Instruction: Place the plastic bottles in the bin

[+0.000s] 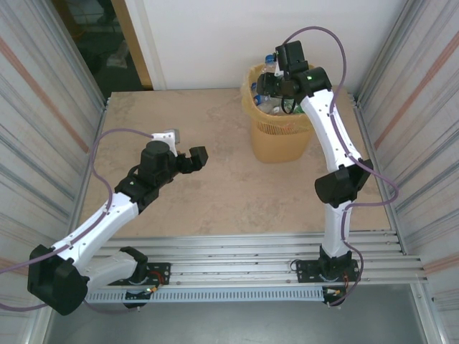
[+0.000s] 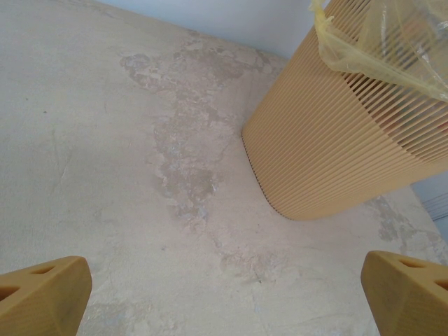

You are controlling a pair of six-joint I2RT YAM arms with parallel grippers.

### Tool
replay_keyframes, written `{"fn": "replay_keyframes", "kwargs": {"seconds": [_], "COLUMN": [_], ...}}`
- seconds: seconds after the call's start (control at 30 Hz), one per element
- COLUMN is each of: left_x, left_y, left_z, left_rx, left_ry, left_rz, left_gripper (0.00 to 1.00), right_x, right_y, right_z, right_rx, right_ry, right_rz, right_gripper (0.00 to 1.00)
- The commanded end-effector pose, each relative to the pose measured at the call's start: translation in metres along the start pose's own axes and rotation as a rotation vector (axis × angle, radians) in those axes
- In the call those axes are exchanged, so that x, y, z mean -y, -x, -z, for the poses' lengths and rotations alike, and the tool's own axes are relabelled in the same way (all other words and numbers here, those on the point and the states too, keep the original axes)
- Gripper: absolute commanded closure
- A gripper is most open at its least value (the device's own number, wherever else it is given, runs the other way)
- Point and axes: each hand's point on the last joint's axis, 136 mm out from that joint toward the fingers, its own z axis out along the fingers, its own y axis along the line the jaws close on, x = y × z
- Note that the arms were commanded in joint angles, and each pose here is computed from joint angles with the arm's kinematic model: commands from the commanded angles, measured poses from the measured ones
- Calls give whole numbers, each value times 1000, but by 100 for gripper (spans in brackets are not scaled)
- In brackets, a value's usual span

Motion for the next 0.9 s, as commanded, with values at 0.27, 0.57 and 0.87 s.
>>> {"fn": "replay_keyframes", "kwargs": {"seconds": [0.27,0.57,0.87], "left_x": [5,3,3], "left_y": [19,17,16], "left_z": [9,8,10], "left_rx": [53,49,51], "left_ry": [-2,-1,-2], "left_rz": [2,6,8], "left_gripper": [1,1,1], "right_x": [11,12,29], "right_y": [1,14,14], "right_z": [-7,7,10], "right_rx": [-4,42,46], "right_ry": [-44,-43,-118], "right_rz": [27,23,30], "right_gripper": [26,23,25]}}
